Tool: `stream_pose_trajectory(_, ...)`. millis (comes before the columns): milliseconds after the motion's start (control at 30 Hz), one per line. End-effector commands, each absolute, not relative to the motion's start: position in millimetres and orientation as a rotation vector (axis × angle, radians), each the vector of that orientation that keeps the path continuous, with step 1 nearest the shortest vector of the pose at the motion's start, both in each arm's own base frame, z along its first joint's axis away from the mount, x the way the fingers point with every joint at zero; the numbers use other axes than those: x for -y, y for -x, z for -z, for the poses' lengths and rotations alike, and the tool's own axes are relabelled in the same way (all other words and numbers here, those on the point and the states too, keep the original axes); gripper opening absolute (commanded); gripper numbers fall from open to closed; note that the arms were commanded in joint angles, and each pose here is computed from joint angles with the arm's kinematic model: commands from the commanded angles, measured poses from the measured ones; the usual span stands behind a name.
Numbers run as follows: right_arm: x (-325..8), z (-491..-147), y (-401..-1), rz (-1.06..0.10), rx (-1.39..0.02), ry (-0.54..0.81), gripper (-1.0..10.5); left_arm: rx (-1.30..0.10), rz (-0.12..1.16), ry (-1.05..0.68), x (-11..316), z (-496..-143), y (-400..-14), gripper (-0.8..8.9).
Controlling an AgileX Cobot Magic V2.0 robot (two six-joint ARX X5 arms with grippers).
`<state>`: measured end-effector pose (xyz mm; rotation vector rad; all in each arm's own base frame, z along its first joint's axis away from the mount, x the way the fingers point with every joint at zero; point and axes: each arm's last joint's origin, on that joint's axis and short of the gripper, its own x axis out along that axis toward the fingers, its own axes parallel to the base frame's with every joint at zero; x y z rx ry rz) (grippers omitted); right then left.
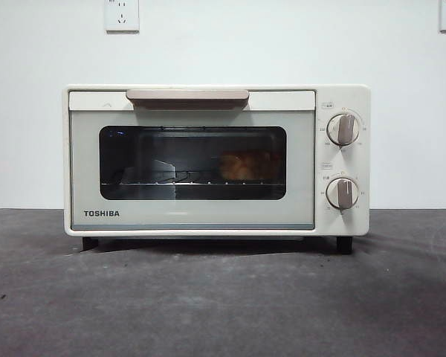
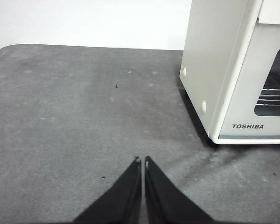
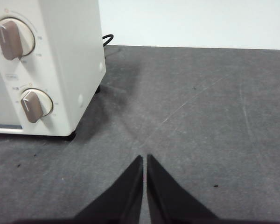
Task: The left arm flap open the oven, the right arm pick bread and place it into oven, the left arm flap close the oven
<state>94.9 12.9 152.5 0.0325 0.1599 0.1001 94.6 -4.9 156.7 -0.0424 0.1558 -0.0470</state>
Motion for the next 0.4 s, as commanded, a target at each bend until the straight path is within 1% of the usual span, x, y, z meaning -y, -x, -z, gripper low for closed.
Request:
stream_pose_trajectory(33, -11.5, -149.0, -95.1, -0.116, -0.178, -0.02, 0.1, -0.18, 0.043, 0.048, 4.9, -149.3, -95.5, 0.2)
stream_pose_trajectory(267, -6.5, -148.9, -95.6, -0.074, -0.178, -0.017, 0.1, -0.18, 0.043, 0.048, 4.9, -149.3, -95.5, 0.2)
stream_pose_trajectory(400, -3.2, -149.3, -95.8, -0.036, -0.174, -0.044, 0.1, -0.18, 0.043, 0.048, 4.9, -149.3, -95.5, 0.2)
